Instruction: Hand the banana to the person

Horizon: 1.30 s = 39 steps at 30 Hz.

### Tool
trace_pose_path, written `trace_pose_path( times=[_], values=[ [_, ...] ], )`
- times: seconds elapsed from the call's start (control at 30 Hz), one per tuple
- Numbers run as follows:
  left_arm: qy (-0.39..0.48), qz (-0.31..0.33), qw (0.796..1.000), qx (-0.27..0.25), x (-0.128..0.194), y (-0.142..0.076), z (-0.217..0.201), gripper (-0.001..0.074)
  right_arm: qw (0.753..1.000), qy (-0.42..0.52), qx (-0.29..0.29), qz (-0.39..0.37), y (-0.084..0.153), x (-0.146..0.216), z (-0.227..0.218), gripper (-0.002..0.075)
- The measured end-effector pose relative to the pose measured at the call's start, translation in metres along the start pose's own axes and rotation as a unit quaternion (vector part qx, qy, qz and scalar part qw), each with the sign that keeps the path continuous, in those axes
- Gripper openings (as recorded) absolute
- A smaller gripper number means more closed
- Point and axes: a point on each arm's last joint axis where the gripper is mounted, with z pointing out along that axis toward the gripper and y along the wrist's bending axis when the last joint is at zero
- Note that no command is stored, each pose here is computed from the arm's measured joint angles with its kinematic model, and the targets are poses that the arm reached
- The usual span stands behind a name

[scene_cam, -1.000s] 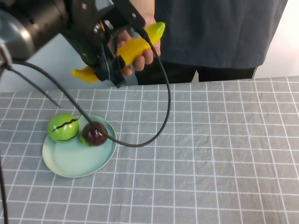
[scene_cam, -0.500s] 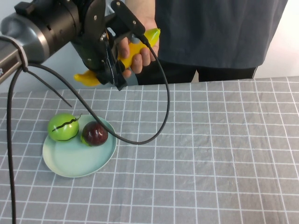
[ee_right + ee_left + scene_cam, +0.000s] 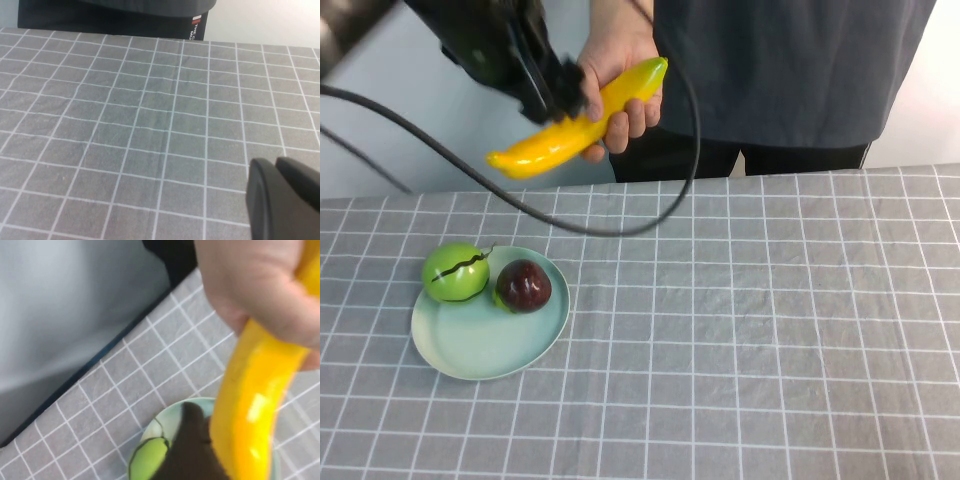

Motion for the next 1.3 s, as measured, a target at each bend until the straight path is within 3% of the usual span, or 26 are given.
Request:
trace_pose_path(
  times=[0.1, 0.17, 0.2, 0.33, 0.6, 0.7, 0.93, 1.2, 1.3],
  values=[
    [-0.02, -0.021, 0.999, 0.014, 0.002, 0.002, -0.035, 0.034, 1.0, 0.0, 0.0, 0.0, 0.0, 0.0, 0.0, -0.0009],
    [-0.038, -0.029, 0.999, 0.019, 0.005, 0.003, -0.058, 0.0169, 1.0, 0.0, 0.0, 0.0, 0.0, 0.0, 0.0, -0.0009],
    [-0.045, -0.032, 0.998, 0.02, 0.007, 0.004, -0.066, 0.012, 1.0, 0.0, 0.0, 0.0, 0.0, 0.0, 0.0, -0.0009],
    [-0.091, -0.043, 0.995, 0.019, 0.017, 0.006, -0.113, 0.002, 1.0, 0.0, 0.0, 0.0, 0.0, 0.0, 0.0, -0.0009],
    [-0.176, -0.059, 0.983, 0.016, 0.072, -0.004, -0.191, -0.0001, 1.0, 0.0, 0.0, 0.0, 0.0, 0.0, 0.0, -0.0009],
    [-0.18, -0.063, 0.982, 0.017, 0.102, -0.014, -0.195, -0.0001, 1.0, 0.0, 0.0, 0.0, 0.0, 0.0, 0.0, -0.0009],
    [-0.218, -0.099, 0.971, 0.023, 0.179, -0.049, -0.175, -0.0002, 1.0, 0.0, 0.0, 0.0, 0.0, 0.0, 0.0, -0.0009],
    [-0.315, -0.161, 0.935, 0.038, 0.264, -0.093, -0.131, -0.0003, 1.0, 0.0, 0.0, 0.0, 0.0, 0.0, 0.0, -0.0009],
    [-0.311, -0.165, 0.935, 0.041, 0.287, -0.105, -0.111, -0.0004, 1.0, 0.0, 0.0, 0.0, 0.0, 0.0, 0.0, -0.0009]
  ],
)
